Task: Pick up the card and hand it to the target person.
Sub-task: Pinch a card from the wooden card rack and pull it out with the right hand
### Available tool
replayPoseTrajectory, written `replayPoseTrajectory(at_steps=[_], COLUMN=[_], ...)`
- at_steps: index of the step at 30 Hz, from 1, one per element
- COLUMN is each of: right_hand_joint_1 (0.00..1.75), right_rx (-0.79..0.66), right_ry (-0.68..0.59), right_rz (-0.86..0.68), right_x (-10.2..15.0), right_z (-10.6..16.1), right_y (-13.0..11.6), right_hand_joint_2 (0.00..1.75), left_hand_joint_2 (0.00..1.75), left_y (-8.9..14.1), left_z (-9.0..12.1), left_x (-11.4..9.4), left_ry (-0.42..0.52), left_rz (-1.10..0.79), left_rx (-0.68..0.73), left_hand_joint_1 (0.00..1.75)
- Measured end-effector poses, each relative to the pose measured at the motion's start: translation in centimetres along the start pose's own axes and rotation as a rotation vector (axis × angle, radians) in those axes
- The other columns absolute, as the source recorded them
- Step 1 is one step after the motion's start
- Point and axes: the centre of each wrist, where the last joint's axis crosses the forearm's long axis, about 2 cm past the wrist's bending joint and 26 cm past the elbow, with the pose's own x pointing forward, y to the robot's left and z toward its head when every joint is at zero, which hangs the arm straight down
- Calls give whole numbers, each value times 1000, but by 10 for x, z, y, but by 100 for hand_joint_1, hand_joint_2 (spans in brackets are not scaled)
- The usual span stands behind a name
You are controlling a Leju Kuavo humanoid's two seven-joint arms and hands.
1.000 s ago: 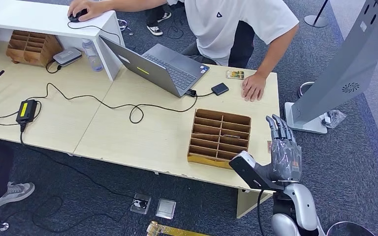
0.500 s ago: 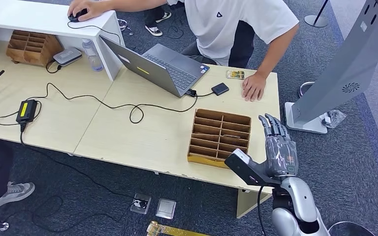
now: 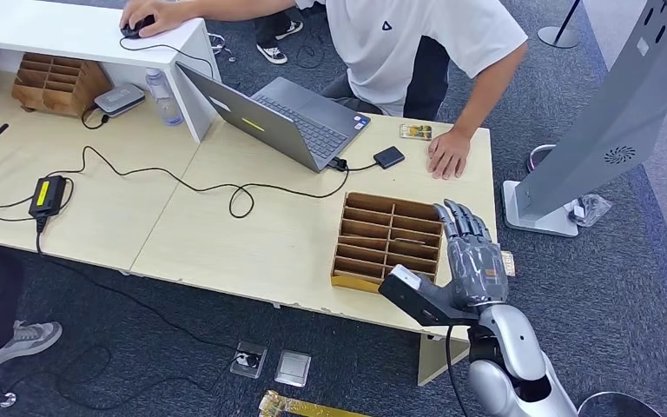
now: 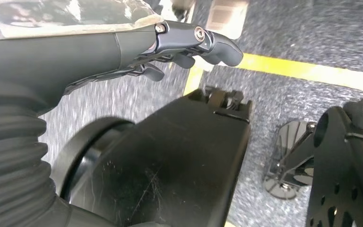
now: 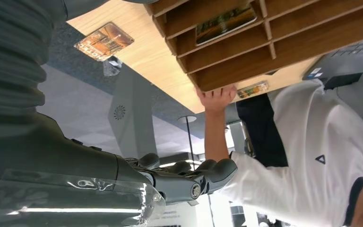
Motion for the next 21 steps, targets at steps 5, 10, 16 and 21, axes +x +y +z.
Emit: replayPoseTrajectory(at_steps=[5,10,16,21], right_hand_joint_1=[0,0,0,0], right_rx=[42,69,99,105], right_ry=[-55,-88,-113,-136], right_rz=[-22,-33,-44,-49], right_x=[14,27,38,48], right_z=[-5,-11,-17,-25], right_y=[13,22,32,36], right_hand_joint_2=[175,175,175,175], left_hand_joint_2=[175,175,175,175], left_y=[9,19,26,28], left_z=[-1,-2,-2,-3], left_x=[3,7,15,23], left_ry=[-41,-55,-66,-80], left_rz=[-257,-552,-794,-973], left_rx=[-45,-109,-154,-187], left_hand_joint_1=[0,0,0,0])
